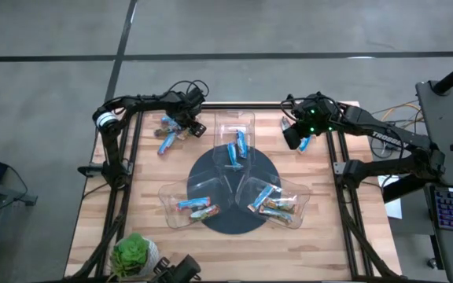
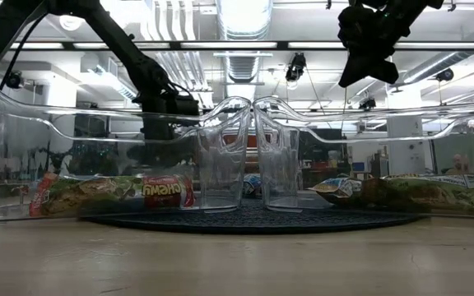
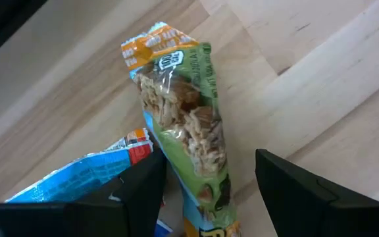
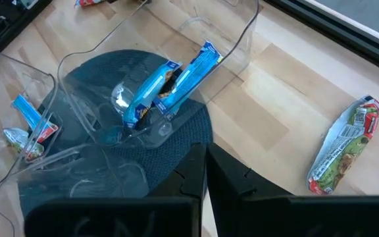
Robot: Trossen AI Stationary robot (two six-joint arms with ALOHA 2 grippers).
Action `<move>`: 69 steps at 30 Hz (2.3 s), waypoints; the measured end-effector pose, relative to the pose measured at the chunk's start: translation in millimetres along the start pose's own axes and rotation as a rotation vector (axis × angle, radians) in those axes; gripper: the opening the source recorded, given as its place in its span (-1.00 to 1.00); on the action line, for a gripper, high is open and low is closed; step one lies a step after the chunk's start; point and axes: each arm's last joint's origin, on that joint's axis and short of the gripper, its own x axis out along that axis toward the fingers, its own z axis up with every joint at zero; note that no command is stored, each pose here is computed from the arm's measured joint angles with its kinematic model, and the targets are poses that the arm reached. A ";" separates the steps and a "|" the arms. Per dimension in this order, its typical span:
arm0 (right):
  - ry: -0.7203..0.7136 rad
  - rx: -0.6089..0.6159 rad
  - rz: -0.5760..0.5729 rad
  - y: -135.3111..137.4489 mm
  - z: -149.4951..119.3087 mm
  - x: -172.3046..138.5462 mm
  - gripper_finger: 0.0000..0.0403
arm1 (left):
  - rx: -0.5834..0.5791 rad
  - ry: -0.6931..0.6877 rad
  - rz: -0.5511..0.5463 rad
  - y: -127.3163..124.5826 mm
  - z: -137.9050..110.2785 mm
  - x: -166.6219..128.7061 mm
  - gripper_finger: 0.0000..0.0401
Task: Pick and place Granola Bars by type
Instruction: Put the yellow granola bar into the right transparent bin
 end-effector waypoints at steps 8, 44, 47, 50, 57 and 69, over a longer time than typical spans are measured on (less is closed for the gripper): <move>-0.001 0.000 0.001 0.1 0.1 0.0 -0.96 | -0.001 0.002 -0.001 0.0 -0.4 0.3 -0.03; -0.001 -0.007 0.000 0.0 0.1 0.0 -0.96 | -0.029 -0.001 -0.003 0.0 -0.4 -1.3 -0.54; -0.001 -0.007 0.000 0.0 0.1 0.0 -0.96 | -0.029 -0.002 -0.004 0.0 -0.4 -1.7 -0.54; -0.001 -0.008 0.000 0.0 0.1 0.0 -0.96 | -0.029 -0.002 -0.004 0.0 -0.4 -1.8 -0.54; -0.001 -0.008 0.000 0.0 0.1 0.0 -0.96 | -0.028 0.000 -0.004 -0.4 2.4 -6.4 -0.54; -0.001 -0.015 0.000 0.0 0.1 0.0 -0.96 | -0.019 -0.012 -0.006 -1.5 13.4 -22.2 -0.54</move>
